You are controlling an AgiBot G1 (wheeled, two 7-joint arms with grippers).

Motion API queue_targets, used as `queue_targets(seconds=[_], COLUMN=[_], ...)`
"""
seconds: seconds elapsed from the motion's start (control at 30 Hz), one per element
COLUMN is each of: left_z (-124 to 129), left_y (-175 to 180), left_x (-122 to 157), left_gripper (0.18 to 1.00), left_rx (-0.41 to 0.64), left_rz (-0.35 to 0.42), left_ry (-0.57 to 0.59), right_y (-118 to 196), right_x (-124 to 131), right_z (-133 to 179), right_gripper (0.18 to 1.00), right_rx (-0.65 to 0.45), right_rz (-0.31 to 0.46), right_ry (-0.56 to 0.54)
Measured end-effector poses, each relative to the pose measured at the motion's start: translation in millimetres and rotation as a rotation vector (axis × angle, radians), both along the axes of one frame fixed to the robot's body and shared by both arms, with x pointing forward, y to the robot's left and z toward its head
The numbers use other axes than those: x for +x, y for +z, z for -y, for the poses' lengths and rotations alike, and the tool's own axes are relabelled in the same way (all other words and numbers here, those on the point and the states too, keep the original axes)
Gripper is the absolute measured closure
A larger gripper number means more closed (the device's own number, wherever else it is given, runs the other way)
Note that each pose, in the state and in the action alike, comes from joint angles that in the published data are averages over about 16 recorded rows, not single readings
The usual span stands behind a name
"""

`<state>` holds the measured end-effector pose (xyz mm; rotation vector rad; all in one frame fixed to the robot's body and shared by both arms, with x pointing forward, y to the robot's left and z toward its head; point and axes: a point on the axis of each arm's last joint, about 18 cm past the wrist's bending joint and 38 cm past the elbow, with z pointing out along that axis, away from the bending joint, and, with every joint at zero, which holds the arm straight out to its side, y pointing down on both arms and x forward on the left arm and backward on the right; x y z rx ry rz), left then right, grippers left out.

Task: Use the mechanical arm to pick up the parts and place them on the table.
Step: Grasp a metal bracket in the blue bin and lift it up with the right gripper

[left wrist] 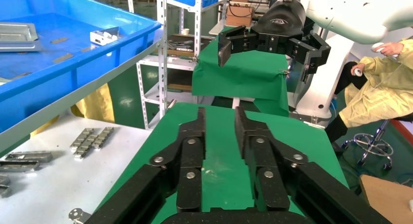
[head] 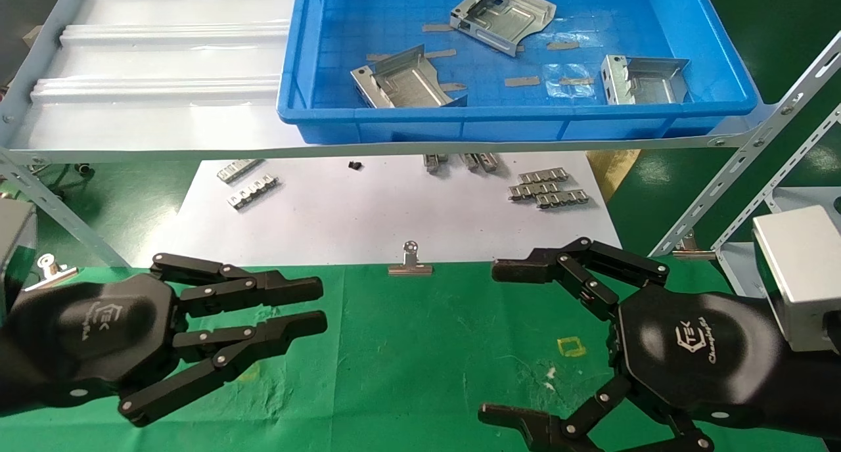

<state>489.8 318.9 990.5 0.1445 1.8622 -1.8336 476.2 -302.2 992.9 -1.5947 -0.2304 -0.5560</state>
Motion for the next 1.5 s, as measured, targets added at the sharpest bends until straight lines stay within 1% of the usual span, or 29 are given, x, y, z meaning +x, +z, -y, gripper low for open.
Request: queue_targets(seconds=[0.07,0.23,0.3,0.4,0.53,0.67,0.8,0.93,1.07,1.2,1.33,1.5], left_z=[0.0,0.0,0.0,0.0,0.0,0.0,0.0,0.0,0.0,0.0,0.0,0.0], left_y=[0.0,0.0,0.0,0.0,0.0,0.0,0.0,0.0,0.0,0.0,0.0,0.0], left_x=[0.0,0.0,0.0,0.0,0.0,0.0,0.0,0.0,0.0,0.0,0.0,0.0], left_gripper=[0.816,0.885,0.916,0.94,0.97,0.985,0.991,0.994,0.994,0.994,0.994,0.994], left_rx=[0.0,0.0,0.0,0.0,0.0,0.0,0.0,0.0,0.0,0.0,0.0,0.0], left_rz=[0.0,0.0,0.0,0.0,0.0,0.0,0.0,0.0,0.0,0.0,0.0,0.0], left_ry=[0.0,0.0,0.0,0.0,0.0,0.0,0.0,0.0,0.0,0.0,0.0,0.0], right_y=[1.8,15.2,24.6,44.2,80.7,121.7,158.0,183.2,196.0,199.7,198.5,193.8], right_x=[0.8,9.2,15.9,30.7,59.0,93.9,131.9,168.3,199.7,223.3,238.5,250.1], right_z=[-0.4,-5.0,-8.1,-13.8,-23.7,-35.9,-48.2,-61.7,-76.2,-87.6,-95.4,-99.6], right_gripper=[0.179,0.179,0.179,0.179,0.179,0.179,0.179,0.179,0.179,0.179,0.18,0.188], right_rx=[0.0,-0.005,-0.007,-0.007,0.005,0.028,0.055,0.069,0.068,0.056,0.047,0.051], right_rz=[0.007,0.046,0.069,0.111,0.169,0.21,0.228,0.226,0.214,0.201,0.187,0.165], right_ry=[-0.003,-0.025,-0.042,-0.082,-0.162,-0.262,-0.374,-0.484,-0.582,-0.669,-0.732,-0.785])
